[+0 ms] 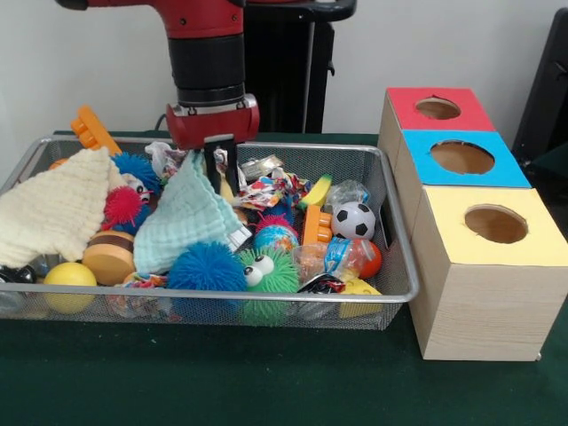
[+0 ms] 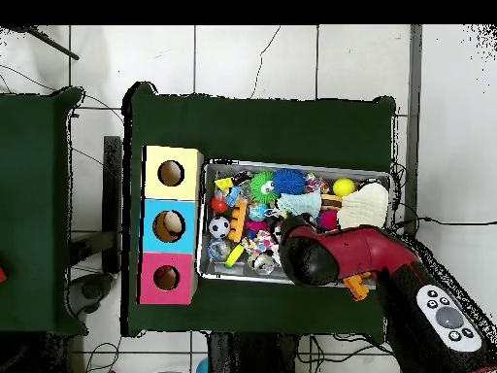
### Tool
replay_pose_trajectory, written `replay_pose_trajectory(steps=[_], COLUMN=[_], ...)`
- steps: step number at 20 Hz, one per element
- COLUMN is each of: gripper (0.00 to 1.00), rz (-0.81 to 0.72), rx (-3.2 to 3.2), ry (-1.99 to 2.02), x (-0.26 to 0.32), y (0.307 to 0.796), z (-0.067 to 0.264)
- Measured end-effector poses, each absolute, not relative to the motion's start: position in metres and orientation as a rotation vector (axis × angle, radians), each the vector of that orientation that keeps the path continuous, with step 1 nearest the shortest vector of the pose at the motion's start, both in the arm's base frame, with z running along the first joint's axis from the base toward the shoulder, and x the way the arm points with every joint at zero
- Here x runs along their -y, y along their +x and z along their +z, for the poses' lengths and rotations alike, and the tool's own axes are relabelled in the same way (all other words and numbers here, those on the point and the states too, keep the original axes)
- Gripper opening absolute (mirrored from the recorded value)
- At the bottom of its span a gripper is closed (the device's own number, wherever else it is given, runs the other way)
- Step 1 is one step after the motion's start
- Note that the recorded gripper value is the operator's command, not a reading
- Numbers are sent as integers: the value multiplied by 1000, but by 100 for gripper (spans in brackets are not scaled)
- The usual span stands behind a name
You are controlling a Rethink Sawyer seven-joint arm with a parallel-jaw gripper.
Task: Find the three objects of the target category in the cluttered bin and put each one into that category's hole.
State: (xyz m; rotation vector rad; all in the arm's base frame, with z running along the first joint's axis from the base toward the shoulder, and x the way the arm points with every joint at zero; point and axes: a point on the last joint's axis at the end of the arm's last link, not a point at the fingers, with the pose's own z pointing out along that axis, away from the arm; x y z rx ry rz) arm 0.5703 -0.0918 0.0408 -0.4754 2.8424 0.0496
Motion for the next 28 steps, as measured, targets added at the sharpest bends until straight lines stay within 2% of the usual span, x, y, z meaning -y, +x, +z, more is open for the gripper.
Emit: replay_pose_trajectory(steps=[16, 28], gripper=[0, 0], rz=[8, -16], rx=[-2880, -2849], ry=[-363, -359], x=[101, 63], y=[590, 612], z=[89, 128])
